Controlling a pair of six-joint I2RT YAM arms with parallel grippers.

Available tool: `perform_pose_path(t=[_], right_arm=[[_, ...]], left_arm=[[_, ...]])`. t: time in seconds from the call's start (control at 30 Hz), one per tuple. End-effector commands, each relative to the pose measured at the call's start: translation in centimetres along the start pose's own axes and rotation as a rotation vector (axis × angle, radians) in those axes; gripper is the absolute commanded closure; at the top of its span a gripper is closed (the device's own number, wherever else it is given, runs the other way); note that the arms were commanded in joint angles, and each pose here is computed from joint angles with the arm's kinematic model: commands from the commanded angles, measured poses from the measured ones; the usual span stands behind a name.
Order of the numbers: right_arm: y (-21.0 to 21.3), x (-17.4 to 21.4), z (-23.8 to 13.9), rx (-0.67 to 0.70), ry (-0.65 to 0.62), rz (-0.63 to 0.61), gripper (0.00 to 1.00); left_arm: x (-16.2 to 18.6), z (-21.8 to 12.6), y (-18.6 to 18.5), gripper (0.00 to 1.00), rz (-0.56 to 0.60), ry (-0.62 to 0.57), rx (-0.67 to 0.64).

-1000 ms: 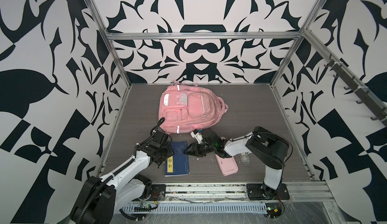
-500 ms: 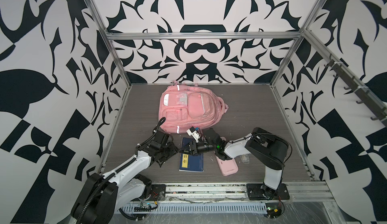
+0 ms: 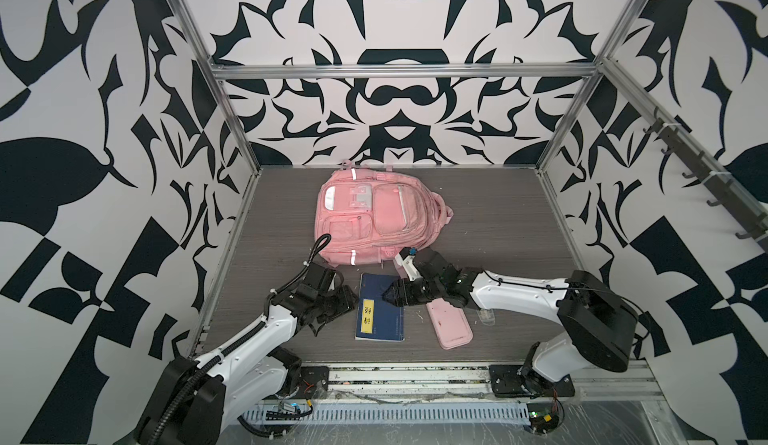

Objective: Pack the student bag

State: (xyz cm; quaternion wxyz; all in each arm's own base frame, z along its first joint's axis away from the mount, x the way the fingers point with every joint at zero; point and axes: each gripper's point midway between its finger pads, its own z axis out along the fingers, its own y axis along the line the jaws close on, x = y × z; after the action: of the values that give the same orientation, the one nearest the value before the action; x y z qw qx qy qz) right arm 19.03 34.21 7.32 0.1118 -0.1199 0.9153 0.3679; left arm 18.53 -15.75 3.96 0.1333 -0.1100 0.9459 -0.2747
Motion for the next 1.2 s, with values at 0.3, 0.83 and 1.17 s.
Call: perform_pose_path(t=[0.3, 0.83, 1.17], right_arm=[[-4.6, 2.3, 1.5, 0.146, 0.052, 0.075, 0.36], [-4.0, 2.5, 3.6, 0.081, 0.090, 0.097, 0.38], [2.5, 0.9, 2.7, -0.316, 0.004, 0.080, 0.43]], left_arm=[[1.4, 1.5, -0.8, 0.53, 0.119, 0.072, -0.024], [4.8, 4.2, 3.2, 0.80, 0.124, 0.259, -0.316], [6.4, 4.4, 3.9, 0.84, 0.059, 0.283, -0.289]])
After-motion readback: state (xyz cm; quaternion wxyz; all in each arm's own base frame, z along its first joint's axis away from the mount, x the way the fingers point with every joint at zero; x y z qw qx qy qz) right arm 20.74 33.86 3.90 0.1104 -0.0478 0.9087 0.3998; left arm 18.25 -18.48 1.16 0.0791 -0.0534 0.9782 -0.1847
